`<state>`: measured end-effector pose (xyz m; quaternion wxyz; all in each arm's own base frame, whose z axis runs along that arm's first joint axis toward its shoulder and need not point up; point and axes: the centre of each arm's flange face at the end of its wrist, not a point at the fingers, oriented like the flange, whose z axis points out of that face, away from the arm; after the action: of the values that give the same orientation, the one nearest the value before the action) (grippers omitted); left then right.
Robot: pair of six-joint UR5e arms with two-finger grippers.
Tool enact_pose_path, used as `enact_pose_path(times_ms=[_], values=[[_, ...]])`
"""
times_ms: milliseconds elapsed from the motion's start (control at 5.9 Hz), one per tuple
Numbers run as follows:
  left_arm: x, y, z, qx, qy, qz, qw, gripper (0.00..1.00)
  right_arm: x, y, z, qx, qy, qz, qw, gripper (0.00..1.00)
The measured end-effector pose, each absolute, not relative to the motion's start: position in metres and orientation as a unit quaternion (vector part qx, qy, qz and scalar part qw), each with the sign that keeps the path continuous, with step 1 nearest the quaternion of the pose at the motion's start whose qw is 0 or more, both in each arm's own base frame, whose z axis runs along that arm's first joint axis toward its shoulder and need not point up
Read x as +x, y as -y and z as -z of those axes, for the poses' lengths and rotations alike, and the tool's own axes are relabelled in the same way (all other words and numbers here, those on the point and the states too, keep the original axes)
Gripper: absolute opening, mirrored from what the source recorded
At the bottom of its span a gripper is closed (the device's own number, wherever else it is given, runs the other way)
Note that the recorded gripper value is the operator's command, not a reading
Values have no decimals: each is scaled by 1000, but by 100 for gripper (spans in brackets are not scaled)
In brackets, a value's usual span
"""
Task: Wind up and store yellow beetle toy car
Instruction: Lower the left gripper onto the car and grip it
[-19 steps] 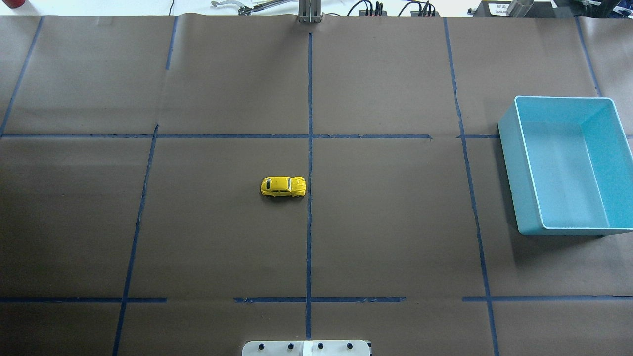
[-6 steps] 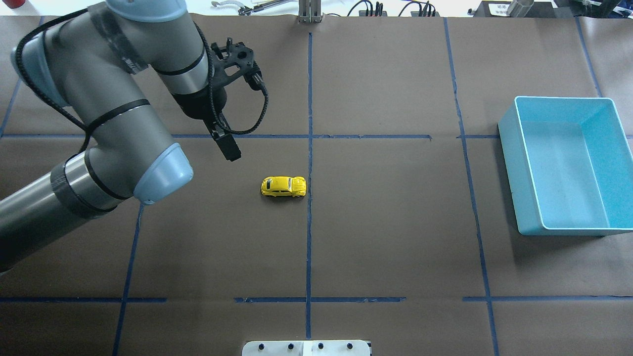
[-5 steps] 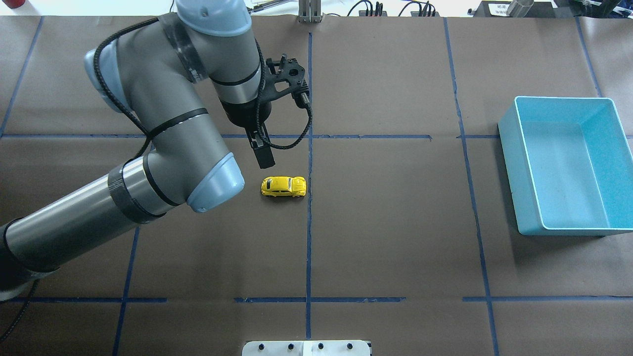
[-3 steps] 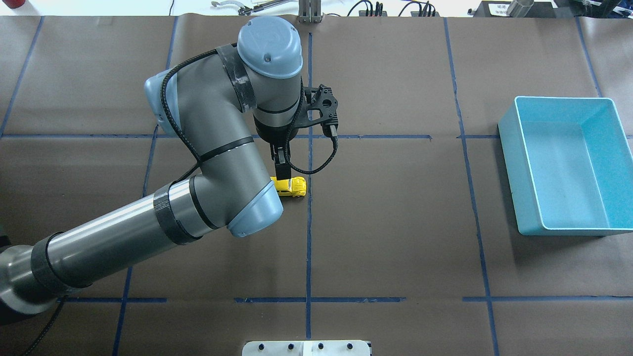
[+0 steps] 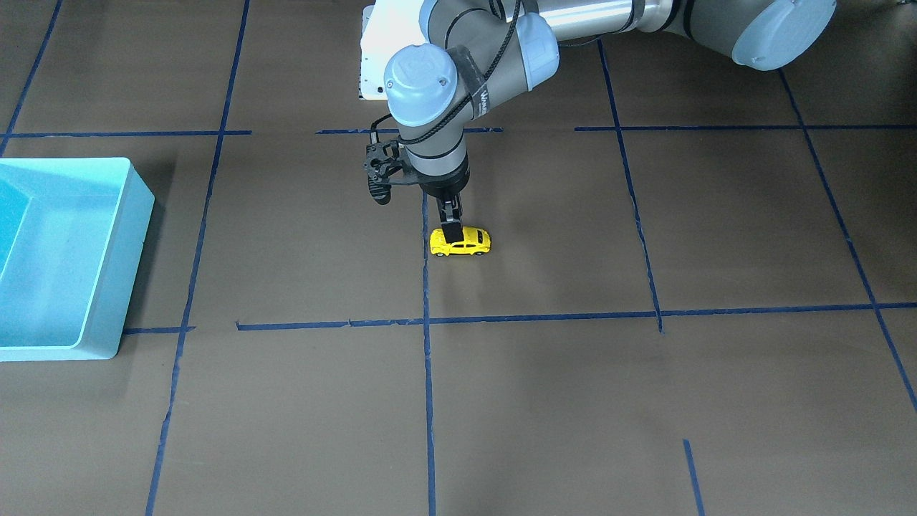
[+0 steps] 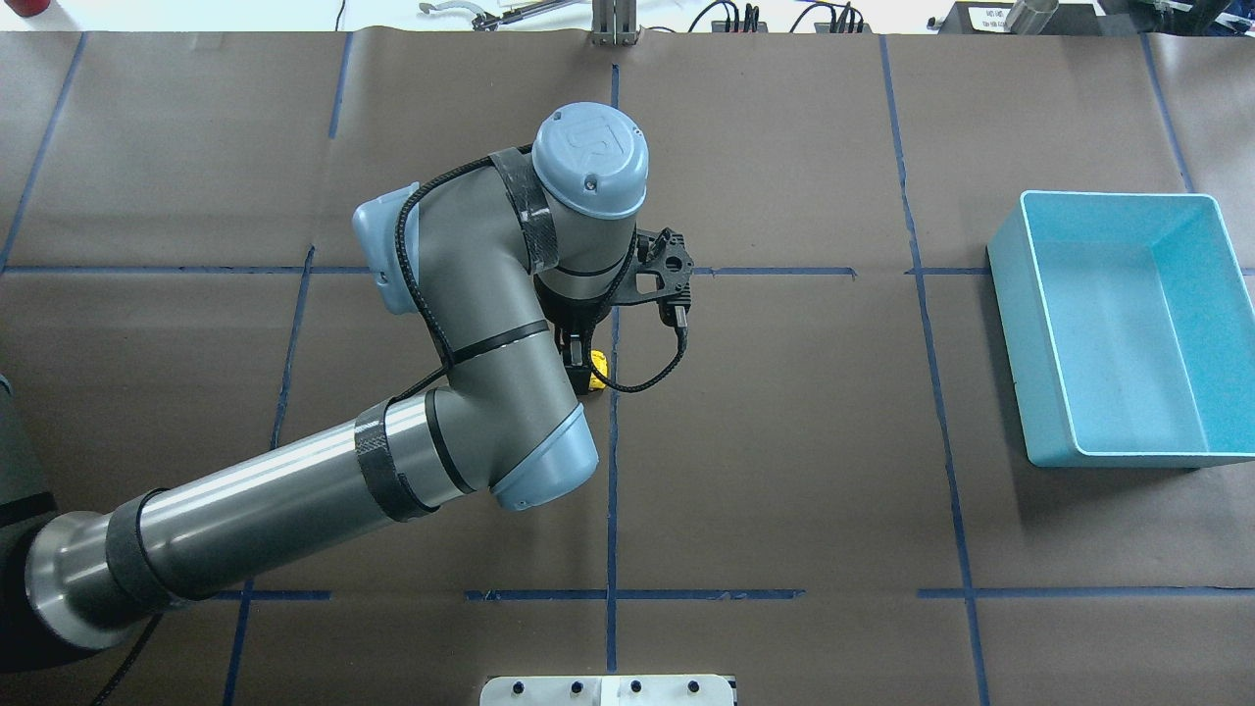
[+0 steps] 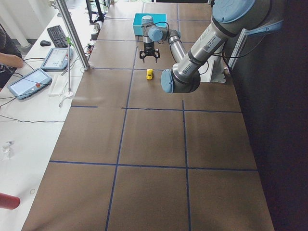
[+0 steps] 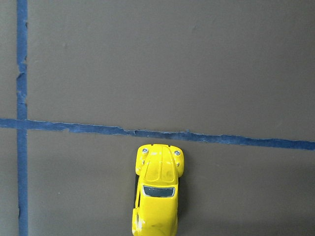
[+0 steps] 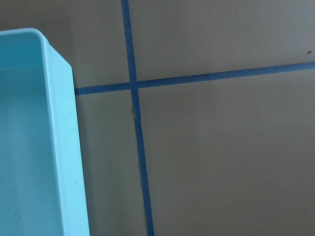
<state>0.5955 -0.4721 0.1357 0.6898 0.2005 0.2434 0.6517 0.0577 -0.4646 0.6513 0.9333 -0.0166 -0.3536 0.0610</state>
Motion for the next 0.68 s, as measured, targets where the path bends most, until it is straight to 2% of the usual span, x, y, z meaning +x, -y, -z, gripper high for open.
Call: enact_pose_path(times_ms=[678], values=[[634,484,-146,185,-199,-654,706,100,57,464,-652,-18,354,-61,933,100]])
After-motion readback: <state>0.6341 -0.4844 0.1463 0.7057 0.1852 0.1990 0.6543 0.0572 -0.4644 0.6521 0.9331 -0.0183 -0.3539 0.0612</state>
